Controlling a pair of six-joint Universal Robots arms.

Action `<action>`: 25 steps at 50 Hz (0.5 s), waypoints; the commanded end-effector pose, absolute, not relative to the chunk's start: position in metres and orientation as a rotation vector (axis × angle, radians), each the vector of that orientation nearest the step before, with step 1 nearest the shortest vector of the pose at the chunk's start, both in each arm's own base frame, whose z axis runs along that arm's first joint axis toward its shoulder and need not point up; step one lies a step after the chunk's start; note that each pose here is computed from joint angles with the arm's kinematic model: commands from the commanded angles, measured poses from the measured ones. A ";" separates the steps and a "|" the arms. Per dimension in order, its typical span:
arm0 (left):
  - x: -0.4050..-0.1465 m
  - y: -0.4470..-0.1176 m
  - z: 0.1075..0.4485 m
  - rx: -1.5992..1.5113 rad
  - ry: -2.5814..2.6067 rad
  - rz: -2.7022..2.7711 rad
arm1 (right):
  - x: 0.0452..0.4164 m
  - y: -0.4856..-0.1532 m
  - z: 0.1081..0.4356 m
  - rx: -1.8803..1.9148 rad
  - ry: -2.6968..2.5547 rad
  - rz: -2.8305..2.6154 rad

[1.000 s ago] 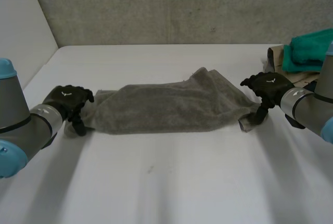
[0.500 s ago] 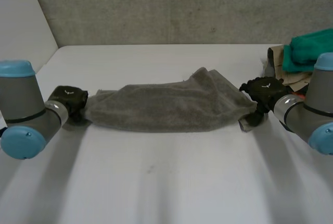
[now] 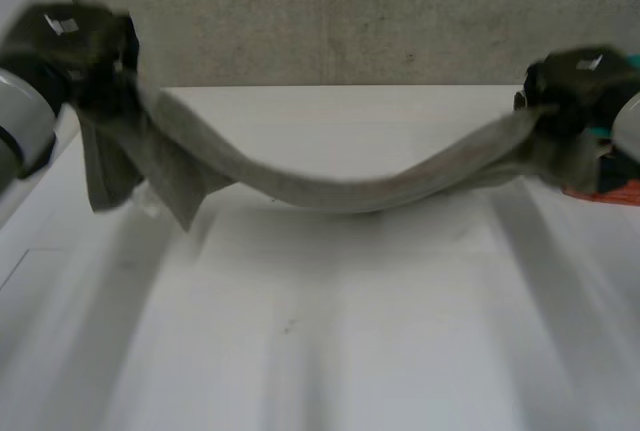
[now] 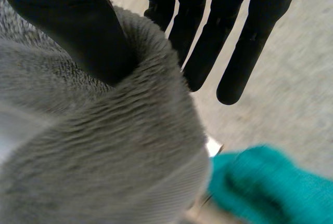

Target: Fold the laundry.

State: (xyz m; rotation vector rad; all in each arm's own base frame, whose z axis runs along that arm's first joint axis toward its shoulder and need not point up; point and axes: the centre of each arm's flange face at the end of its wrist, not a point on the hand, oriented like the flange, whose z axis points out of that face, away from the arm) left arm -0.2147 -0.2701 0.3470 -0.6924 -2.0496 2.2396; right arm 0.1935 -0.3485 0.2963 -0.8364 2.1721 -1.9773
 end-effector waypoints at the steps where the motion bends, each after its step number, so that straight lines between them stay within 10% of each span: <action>1: -0.218 -0.297 0.350 -0.624 -2.071 2.213 | 0.202 -0.371 0.301 -0.792 2.125 -1.969; 15: -0.237 -0.384 0.199 -0.728 -2.467 1.853 | 0.240 -0.429 0.202 -0.880 2.237 -2.012; 25: -0.253 -0.410 0.190 -0.748 -2.419 1.940 | 0.277 -0.446 0.162 -0.930 2.111 -2.228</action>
